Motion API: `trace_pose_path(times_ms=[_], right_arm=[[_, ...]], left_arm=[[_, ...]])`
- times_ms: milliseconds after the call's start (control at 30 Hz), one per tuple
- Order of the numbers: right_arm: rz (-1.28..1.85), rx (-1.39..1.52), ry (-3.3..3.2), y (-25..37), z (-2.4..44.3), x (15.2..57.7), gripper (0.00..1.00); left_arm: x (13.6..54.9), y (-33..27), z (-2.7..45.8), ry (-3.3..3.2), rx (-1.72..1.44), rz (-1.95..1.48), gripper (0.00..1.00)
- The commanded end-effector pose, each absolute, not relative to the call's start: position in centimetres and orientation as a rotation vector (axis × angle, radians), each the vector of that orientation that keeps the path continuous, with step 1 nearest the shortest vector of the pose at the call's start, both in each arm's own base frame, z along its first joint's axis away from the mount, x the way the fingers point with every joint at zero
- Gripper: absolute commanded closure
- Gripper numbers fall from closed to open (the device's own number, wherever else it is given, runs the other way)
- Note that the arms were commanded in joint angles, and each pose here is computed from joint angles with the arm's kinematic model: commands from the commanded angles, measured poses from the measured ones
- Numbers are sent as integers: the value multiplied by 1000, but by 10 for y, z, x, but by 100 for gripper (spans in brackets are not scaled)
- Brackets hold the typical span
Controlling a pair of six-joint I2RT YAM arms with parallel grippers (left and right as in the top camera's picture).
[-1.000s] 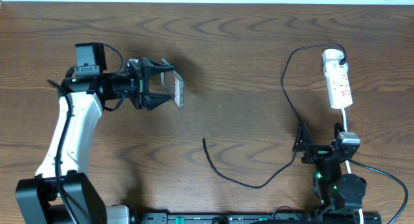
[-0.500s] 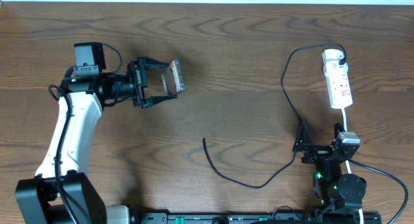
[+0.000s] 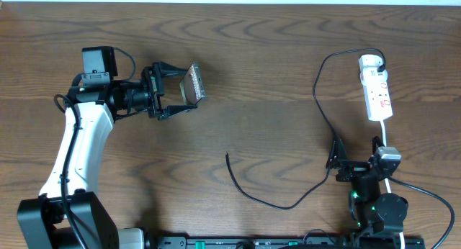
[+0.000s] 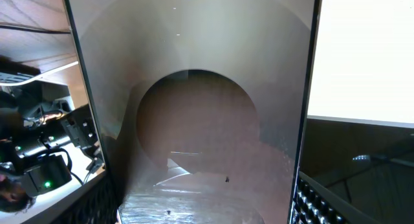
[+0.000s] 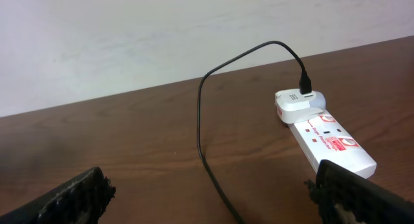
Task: Plug charger to phone and switch on socket
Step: 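Lift the phone with the left gripper and rotate it upright, then move the right gripper toward the phone held by the left gripper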
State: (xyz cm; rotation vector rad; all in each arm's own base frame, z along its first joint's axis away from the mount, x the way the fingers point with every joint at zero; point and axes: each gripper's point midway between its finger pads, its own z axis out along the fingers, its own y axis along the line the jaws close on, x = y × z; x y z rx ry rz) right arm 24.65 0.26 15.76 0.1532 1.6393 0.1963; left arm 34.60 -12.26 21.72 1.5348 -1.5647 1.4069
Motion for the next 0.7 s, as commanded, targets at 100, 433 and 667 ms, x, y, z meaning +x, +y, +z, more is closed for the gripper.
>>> trace_pose_path(times_ms=[100,433,667], right_arm=[[188,138,1644,4,156,246,1],[188,138,1644,4,156,246,1],[251,143,1641,10,158,246,1]], left_arm=[[343,-124,237,-1558,1475,1457,93],[345,-124,237,-1571,1472,1469,93],[345,-124,237,-1581,1470,1473,93]])
